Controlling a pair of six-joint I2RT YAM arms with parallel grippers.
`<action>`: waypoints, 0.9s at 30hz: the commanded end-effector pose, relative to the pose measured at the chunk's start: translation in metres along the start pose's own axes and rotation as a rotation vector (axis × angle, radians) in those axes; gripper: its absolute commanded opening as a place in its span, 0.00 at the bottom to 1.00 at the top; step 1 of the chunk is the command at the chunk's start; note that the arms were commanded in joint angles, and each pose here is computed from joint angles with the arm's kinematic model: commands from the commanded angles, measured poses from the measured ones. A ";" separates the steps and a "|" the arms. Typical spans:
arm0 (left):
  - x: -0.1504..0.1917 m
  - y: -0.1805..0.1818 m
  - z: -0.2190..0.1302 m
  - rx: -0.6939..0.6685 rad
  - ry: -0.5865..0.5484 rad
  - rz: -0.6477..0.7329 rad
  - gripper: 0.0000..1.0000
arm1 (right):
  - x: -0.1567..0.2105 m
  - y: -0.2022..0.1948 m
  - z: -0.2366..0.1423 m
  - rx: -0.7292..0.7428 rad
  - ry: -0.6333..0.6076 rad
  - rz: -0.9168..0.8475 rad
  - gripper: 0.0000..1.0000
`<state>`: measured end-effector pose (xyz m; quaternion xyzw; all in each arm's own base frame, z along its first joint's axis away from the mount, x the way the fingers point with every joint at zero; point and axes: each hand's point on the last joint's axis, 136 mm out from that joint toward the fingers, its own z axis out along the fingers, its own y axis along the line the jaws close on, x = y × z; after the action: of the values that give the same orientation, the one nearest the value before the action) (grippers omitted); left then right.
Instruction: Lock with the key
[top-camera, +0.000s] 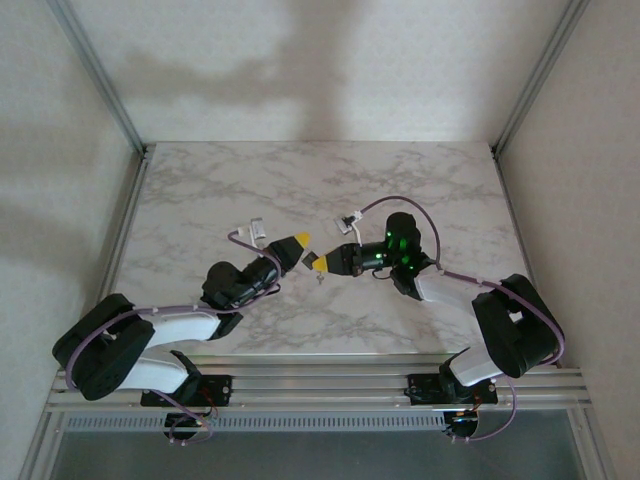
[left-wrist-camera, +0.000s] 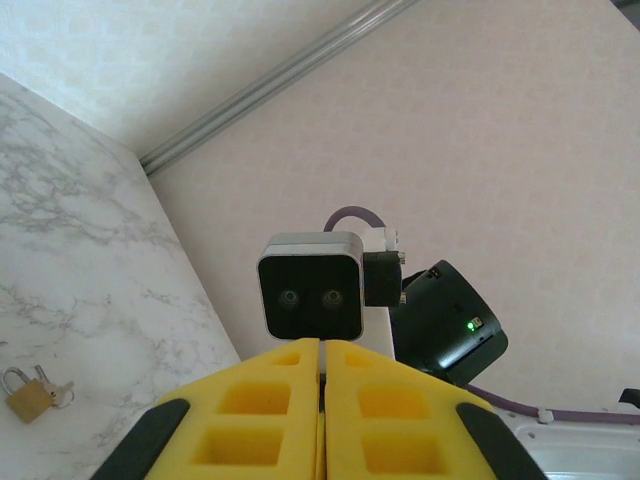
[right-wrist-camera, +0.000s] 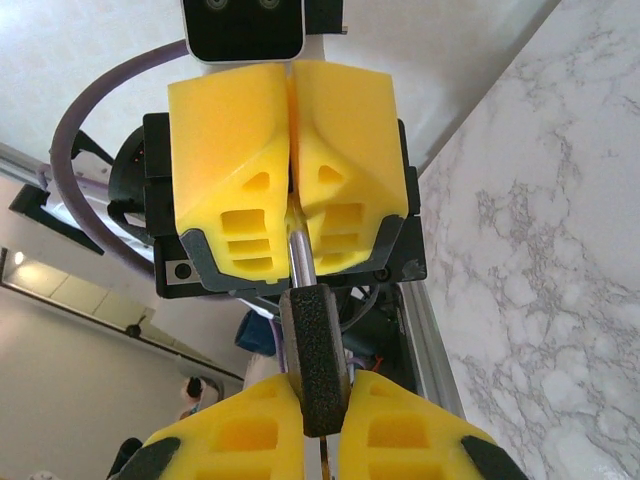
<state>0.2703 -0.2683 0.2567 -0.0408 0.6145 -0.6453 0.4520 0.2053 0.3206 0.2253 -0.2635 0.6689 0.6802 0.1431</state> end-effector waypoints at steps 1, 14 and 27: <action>0.060 -0.035 -0.001 0.152 0.246 -0.018 0.00 | -0.050 -0.005 -0.013 0.097 -0.218 -0.067 0.00; 0.074 -0.030 0.001 0.132 0.275 -0.022 0.00 | -0.054 -0.008 -0.022 0.111 -0.259 -0.061 0.00; 0.084 -0.027 0.003 0.109 0.296 -0.016 0.00 | -0.060 -0.011 -0.027 0.117 -0.286 -0.048 0.00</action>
<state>0.2721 -0.2776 0.2525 -0.0493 0.6177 -0.6346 0.4618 0.2081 0.3104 0.2226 -0.2436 0.6742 0.6838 0.1360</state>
